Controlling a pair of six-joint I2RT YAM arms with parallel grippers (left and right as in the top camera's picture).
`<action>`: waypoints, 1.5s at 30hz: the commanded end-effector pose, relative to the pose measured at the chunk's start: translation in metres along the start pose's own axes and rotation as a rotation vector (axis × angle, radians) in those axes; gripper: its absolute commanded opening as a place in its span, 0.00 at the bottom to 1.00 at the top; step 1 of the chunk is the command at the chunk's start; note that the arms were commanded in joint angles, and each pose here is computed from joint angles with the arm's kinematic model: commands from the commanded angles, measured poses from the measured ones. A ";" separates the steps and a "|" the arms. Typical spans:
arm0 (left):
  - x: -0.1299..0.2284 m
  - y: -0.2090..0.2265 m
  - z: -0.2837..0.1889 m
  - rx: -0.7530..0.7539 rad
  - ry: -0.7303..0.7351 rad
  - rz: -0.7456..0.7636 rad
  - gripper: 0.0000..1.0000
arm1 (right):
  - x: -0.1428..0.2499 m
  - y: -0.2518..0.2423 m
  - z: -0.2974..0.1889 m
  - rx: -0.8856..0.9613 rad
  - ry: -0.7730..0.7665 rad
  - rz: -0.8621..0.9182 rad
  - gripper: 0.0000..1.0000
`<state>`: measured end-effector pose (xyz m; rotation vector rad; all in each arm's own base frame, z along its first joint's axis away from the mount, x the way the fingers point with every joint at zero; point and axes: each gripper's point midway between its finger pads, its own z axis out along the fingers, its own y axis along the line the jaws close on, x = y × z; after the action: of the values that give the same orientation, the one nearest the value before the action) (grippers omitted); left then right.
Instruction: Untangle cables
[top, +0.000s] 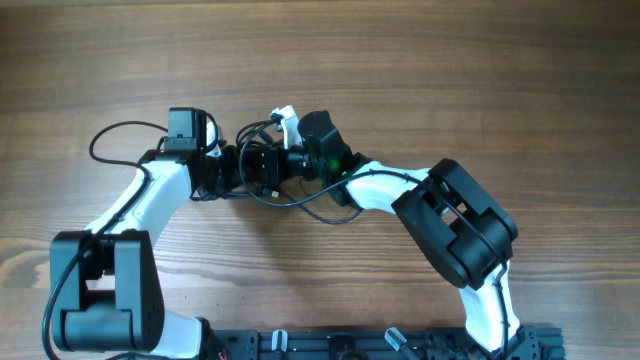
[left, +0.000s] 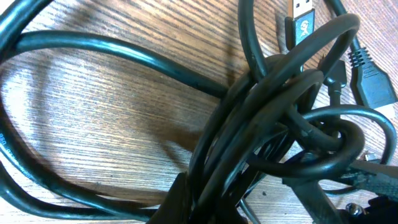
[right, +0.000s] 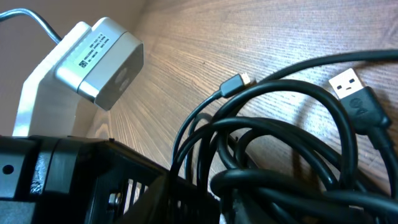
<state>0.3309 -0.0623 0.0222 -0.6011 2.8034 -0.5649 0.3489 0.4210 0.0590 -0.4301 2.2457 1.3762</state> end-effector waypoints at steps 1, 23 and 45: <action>0.013 0.008 0.008 -0.019 0.042 -0.007 0.04 | 0.009 -0.001 0.002 -0.014 0.044 -0.005 0.36; 0.012 0.008 0.008 -0.018 0.040 -0.006 0.04 | -0.017 -0.029 0.001 0.167 -0.115 -0.019 0.24; 0.012 0.008 0.008 -0.018 0.040 -0.006 0.04 | -0.023 -0.049 -0.004 0.295 -0.175 -0.013 0.08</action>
<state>0.3335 -0.0627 0.0227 -0.5952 2.7914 -0.5685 0.3651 0.4128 0.0393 -0.2989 2.2823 1.1301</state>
